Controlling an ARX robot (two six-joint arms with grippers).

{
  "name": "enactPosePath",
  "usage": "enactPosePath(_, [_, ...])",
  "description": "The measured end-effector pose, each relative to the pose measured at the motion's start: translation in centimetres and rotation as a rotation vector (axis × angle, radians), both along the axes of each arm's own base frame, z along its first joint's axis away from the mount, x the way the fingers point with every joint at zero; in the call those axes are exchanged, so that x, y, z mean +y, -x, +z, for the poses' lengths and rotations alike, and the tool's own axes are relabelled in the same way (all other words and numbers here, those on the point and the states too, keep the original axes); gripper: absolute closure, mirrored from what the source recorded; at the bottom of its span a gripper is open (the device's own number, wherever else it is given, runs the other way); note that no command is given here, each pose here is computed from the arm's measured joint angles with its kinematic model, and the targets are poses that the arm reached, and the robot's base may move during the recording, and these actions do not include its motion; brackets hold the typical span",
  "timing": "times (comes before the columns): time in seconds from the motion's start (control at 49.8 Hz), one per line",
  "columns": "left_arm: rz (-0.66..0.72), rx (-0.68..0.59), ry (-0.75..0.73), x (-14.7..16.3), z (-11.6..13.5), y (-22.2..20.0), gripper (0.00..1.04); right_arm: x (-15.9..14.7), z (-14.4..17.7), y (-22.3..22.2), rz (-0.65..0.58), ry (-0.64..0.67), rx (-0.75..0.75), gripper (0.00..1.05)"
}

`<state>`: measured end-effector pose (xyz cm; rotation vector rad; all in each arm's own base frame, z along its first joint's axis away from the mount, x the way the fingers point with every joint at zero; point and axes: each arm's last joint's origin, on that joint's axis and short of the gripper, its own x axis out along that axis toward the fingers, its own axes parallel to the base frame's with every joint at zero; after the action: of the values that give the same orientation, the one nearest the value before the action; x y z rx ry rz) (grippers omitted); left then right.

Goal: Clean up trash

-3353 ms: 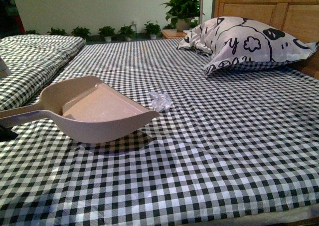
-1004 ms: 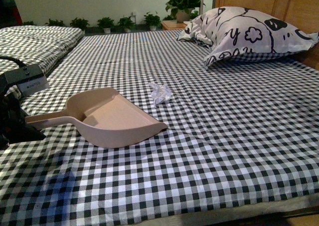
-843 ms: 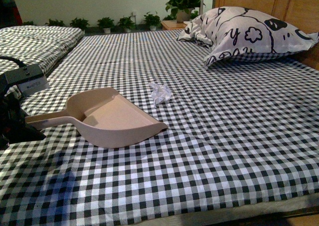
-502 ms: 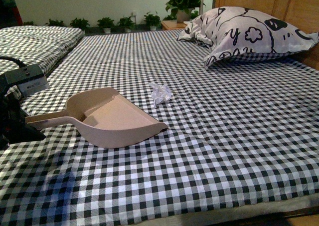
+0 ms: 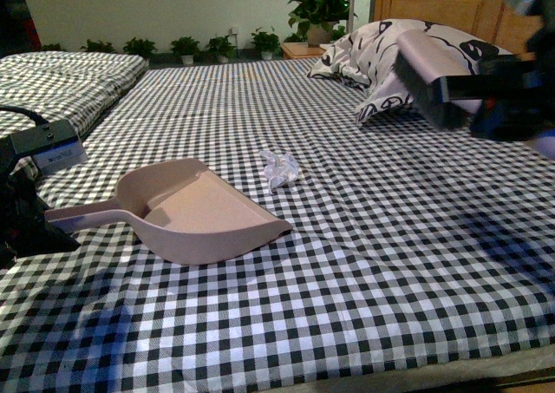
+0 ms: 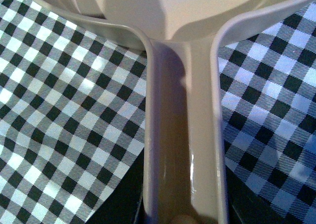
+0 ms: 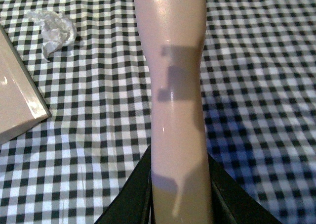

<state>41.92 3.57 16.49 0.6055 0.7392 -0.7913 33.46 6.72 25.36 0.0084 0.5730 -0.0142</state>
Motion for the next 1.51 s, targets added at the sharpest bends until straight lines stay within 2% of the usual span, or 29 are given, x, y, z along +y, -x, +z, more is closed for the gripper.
enactPosePath(0.141, [0.000, 0.000, 0.000, 0.0, 0.0, 0.0, 0.79, 1.7, -2.2, -5.0, 0.062, 0.041, 0.042, 0.84])
enactPosePath(0.442, [0.000, 0.000, 0.000, 0.0, 0.0, 0.0, 0.79, 3.0, -5.7, -9.4, 0.090, 0.183, 0.077, 0.84])
enactPosePath(0.763, [0.000, 0.000, 0.000, 0.0, 0.0, 0.0, 0.79, 5.1, -6.4, -12.8, 0.112, 0.246, 0.035, 0.84])
enactPosePath(0.924, [0.000, 0.000, 0.000, 0.0, 0.0, 0.0, 0.79, 5.7, -6.9, -14.2, 0.094, 0.298, 0.025, 0.84])
enactPosePath(1.165, [-0.001, 0.000, 0.000, 0.0, 0.0, 0.0, 0.79, 5.5, -8.5, -15.9, -0.010, 0.457, 0.038, 0.84])
enactPosePath(1.506, [-0.001, 0.000, 0.000, 0.0, 0.0, 0.0, 0.79, 8.0, -11.2, -14.8, 0.133, 0.439, 0.172, 0.84])
